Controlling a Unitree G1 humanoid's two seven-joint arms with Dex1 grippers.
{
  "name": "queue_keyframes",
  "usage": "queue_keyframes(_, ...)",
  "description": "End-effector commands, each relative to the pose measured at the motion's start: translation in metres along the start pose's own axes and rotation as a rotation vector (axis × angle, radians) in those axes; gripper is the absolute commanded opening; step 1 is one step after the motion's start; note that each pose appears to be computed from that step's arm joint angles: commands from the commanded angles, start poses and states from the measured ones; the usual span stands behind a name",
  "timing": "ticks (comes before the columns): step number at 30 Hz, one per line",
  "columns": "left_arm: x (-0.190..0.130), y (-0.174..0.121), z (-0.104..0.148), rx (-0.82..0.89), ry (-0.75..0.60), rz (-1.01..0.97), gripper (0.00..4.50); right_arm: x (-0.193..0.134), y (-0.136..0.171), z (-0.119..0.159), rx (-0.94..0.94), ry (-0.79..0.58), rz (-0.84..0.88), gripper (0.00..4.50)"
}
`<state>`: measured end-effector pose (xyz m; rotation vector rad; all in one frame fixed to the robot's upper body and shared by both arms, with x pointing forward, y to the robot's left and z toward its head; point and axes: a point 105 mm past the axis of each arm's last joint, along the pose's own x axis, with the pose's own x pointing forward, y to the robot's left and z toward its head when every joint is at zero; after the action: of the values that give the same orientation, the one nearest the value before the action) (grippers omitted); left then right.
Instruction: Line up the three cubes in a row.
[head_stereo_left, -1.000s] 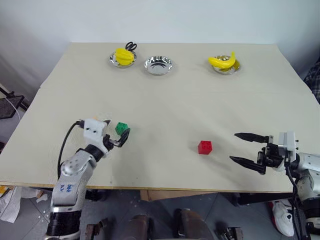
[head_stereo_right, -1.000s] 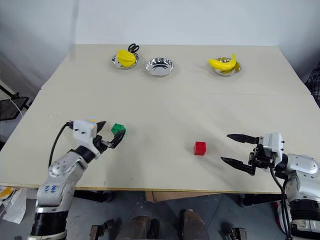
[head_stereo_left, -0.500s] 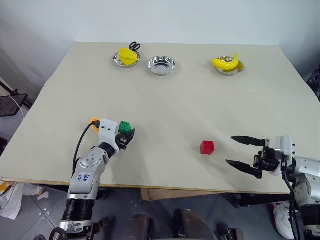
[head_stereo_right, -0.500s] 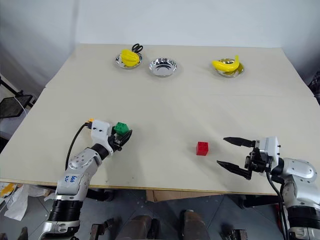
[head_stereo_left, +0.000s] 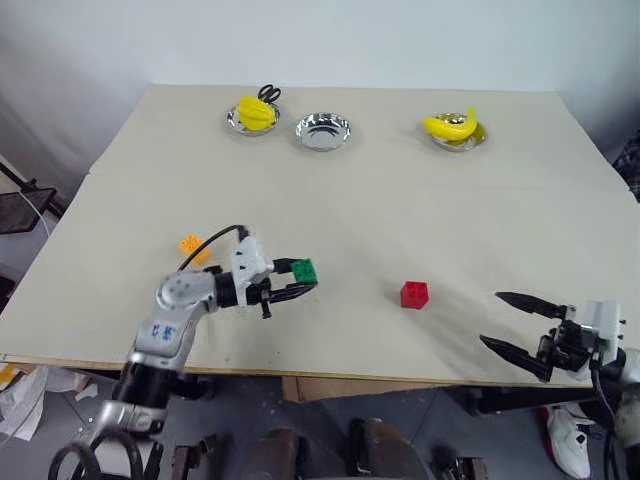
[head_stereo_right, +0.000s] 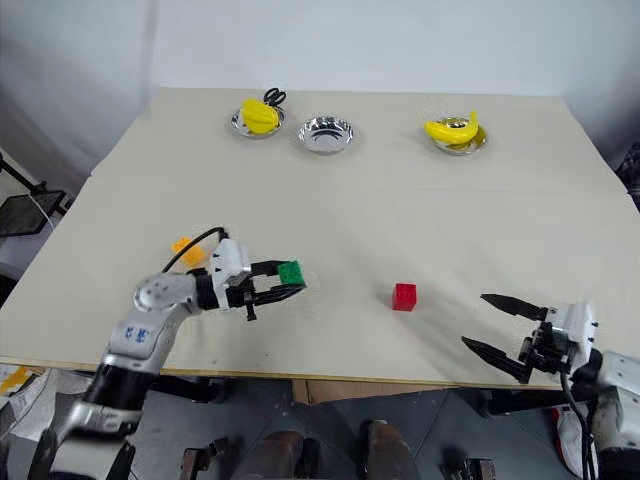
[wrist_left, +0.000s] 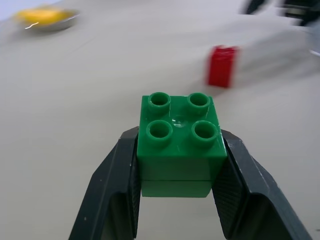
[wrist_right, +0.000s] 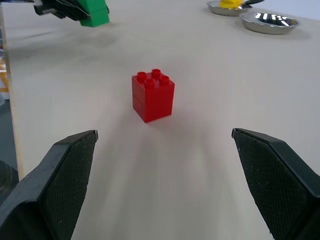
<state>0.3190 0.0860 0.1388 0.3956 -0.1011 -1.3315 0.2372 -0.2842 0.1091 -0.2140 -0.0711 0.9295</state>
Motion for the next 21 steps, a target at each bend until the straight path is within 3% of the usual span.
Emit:
queue_keyframes(1,0.018,0.001,-0.004,0.053,0.016,-0.097,1.51,-0.009,-0.004,0.015,-0.066,-0.011,-0.035,4.50)
queue_keyframes(9,0.066,0.007,-0.015,0.032,0.014,-0.246,1.51,-0.022,0.009,0.018,-0.037,0.010,-0.057,4.50)
queue_keyframes(21,0.090,0.000,-0.020,0.030,0.069,-0.354,1.51,-0.024,0.021,0.020,-0.030,0.013,-0.082,4.50)
